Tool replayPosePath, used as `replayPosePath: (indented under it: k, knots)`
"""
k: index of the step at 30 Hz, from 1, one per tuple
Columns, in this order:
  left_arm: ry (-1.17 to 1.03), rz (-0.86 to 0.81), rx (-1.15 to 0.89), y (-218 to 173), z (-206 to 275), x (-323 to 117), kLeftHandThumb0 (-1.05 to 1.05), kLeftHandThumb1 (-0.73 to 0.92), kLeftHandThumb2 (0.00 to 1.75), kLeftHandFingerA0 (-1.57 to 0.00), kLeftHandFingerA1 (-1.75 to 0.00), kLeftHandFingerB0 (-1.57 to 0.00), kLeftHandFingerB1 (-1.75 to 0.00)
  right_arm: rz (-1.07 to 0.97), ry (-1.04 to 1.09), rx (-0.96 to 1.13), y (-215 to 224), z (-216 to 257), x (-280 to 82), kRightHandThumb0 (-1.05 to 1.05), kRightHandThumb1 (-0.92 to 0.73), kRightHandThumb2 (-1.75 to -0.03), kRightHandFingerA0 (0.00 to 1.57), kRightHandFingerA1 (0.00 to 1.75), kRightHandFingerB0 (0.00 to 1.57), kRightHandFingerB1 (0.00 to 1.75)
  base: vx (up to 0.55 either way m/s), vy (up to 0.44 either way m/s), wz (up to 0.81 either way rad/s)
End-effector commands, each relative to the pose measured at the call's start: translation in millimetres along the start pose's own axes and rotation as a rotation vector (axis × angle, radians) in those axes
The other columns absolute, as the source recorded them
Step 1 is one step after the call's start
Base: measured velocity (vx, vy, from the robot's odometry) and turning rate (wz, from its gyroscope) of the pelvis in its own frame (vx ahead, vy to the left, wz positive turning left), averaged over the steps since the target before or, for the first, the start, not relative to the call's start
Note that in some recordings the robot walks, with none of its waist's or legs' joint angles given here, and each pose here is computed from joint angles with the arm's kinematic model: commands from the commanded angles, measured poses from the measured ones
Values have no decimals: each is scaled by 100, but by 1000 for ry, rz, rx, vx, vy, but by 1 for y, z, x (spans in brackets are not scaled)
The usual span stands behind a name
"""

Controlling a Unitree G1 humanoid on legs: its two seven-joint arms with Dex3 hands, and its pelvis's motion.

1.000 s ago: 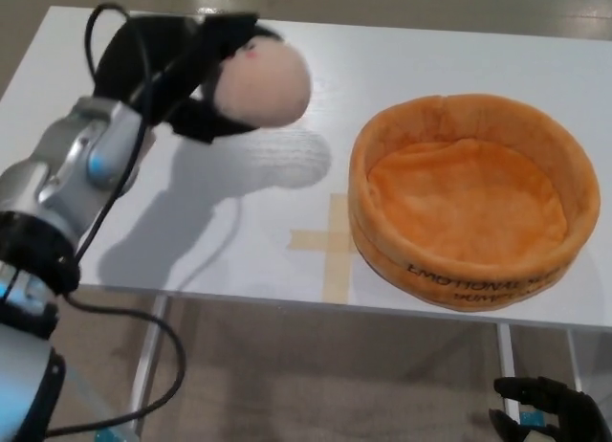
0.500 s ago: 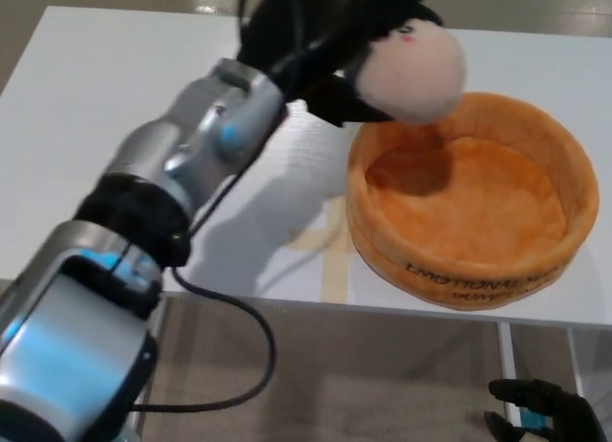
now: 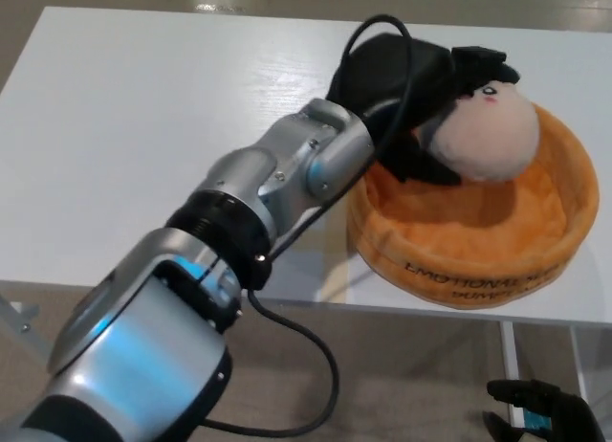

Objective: Use the left hand to pick up the pink round toy on the left and place it inside the orange plate on the desk.

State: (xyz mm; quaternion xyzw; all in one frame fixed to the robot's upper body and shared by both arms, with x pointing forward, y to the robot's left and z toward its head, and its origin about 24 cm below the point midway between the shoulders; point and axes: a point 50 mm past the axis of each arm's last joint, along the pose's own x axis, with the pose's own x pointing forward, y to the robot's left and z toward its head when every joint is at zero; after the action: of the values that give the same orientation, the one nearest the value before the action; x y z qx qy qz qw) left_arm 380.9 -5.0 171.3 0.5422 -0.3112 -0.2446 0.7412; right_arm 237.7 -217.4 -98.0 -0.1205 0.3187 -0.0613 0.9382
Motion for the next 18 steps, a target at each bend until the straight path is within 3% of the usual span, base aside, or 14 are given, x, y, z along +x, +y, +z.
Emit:
replayPosePath:
  k: [1, 12, 13, 14, 15, 16, 18]
  knots:
    - [73, -227, 42, -7, -2, 4, -85, 49, 88, 0, 0, -4, -8, 6, 16, 10, 2, -6, -2, -35, -60, -56, 56, 55, 61, 50, 0, 0, 0]
    - [113, -318, -19, -4, -4, 6, -80, 43, 87, 0, 0, 0, 0, 5, 14, 11, 2, -5, -2, -35, -59, -57, 56, 56, 62, 50, 0, 0, 0]
    - [115, -319, -29, -2, -4, 6, -78, 42, 86, 0, 0, 0, 0, 5, 15, 13, 2, -5, -2, -39, -45, -86, 52, 66, 55, 63, 0, 0, 0]
    - [116, -319, -31, -2, -4, 6, -78, 42, 86, 0, 0, 0, 0, 5, 15, 14, 2, -5, -2, -39, -45, -86, 52, 66, 55, 63, 0, 0, 0]
    - [114, -317, -28, 0, -4, 6, -78, 42, 86, 0, 0, 0, 0, 4, 15, 14, 2, -5, -2, -33, -58, -57, 56, 58, 63, 51, 0, 0, 0]
    - [114, -314, -24, 1, -4, 6, -98, 46, 67, 0, 0, 0, -6, 4, 13, 15, 2, -5, -2, -32, -58, -57, 56, 58, 62, 52, 0, 0, 0]
    - [116, -312, -21, 3, -4, 7, -98, 46, 67, 0, 0, 0, -6, 4, 12, 17, 2, -5, -2, -32, -58, -57, 56, 58, 62, 52, 0, 0, 0]
